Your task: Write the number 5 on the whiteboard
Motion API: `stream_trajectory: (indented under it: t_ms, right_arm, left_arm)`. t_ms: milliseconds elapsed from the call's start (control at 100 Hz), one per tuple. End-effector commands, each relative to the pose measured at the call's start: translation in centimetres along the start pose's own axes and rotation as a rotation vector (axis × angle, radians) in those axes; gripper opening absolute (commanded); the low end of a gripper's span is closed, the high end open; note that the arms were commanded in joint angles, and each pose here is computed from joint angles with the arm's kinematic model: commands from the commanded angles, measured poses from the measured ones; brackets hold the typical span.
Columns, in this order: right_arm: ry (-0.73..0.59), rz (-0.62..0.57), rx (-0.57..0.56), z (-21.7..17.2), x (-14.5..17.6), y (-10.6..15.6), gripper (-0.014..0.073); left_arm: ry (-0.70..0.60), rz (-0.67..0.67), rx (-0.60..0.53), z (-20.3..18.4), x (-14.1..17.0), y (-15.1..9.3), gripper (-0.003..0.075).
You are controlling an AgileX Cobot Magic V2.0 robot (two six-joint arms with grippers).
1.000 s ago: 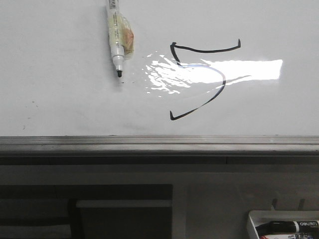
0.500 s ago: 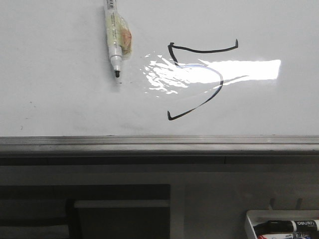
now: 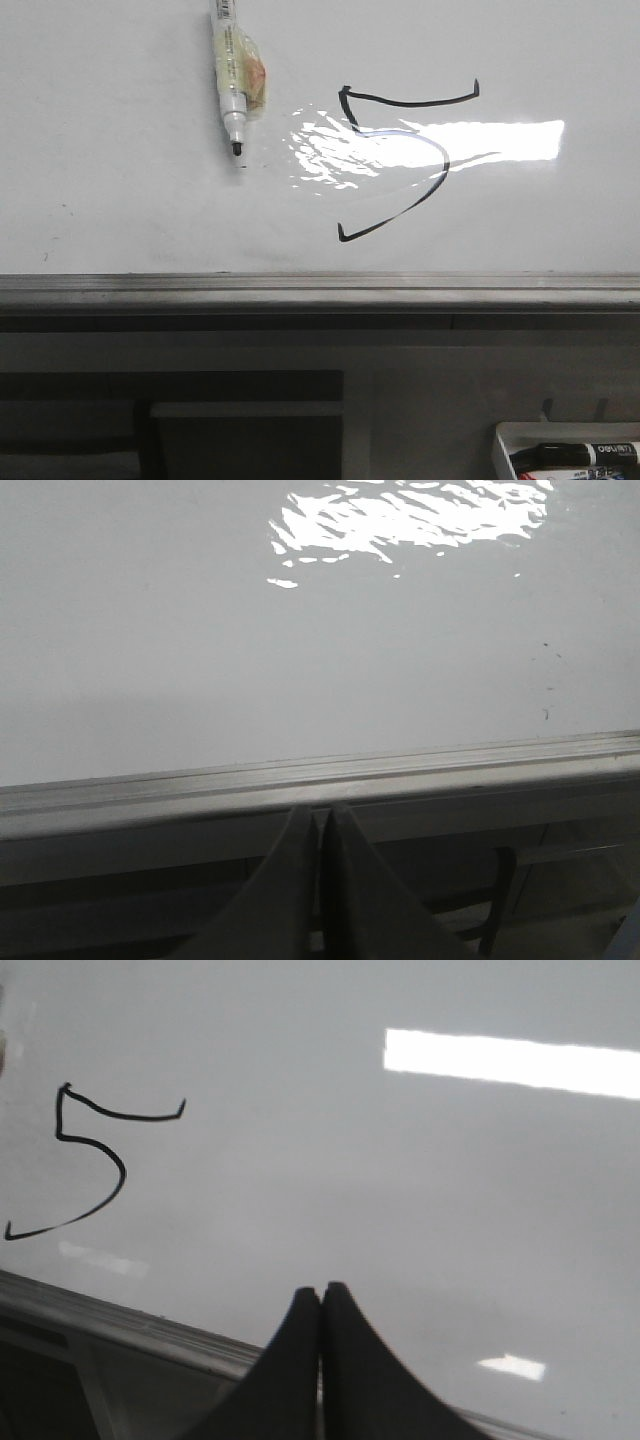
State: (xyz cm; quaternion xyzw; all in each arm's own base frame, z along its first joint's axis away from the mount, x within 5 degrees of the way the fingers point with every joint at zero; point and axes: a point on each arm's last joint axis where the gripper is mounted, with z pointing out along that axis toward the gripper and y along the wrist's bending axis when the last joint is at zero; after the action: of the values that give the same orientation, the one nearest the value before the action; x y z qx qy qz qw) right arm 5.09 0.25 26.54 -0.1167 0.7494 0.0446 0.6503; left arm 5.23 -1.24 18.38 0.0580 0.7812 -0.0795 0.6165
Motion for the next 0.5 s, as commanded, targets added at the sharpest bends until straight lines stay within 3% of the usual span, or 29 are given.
stream_trajectory:
  t_ms: [0,190,300,490]
  right_arm:
    - [-0.113,0.005,0.008,1.2,-0.3,0.6,-0.0062]
    - [-0.142,0.037,0.086,2.8,4.6,0.8,-0.0062]
    - [-0.040,0.055,0.118,3.0,7.1,0.7,-0.0062]
    - [0.109,0.096,0.173,2.5,8.6,0.4,-0.0062]
  left_arm:
    - [-0.089,-0.024,-0.004,0.0,-0.2,0.1,-0.0020]
    - [-0.089,-0.024,-0.004,0.0,-0.2,0.1,-0.0020]
    - [-0.089,-0.024,-0.004,0.0,-0.2,0.1,-0.0020]
    - [-0.089,-0.024,-0.004,0.0,-0.2,0.1,-0.0020]
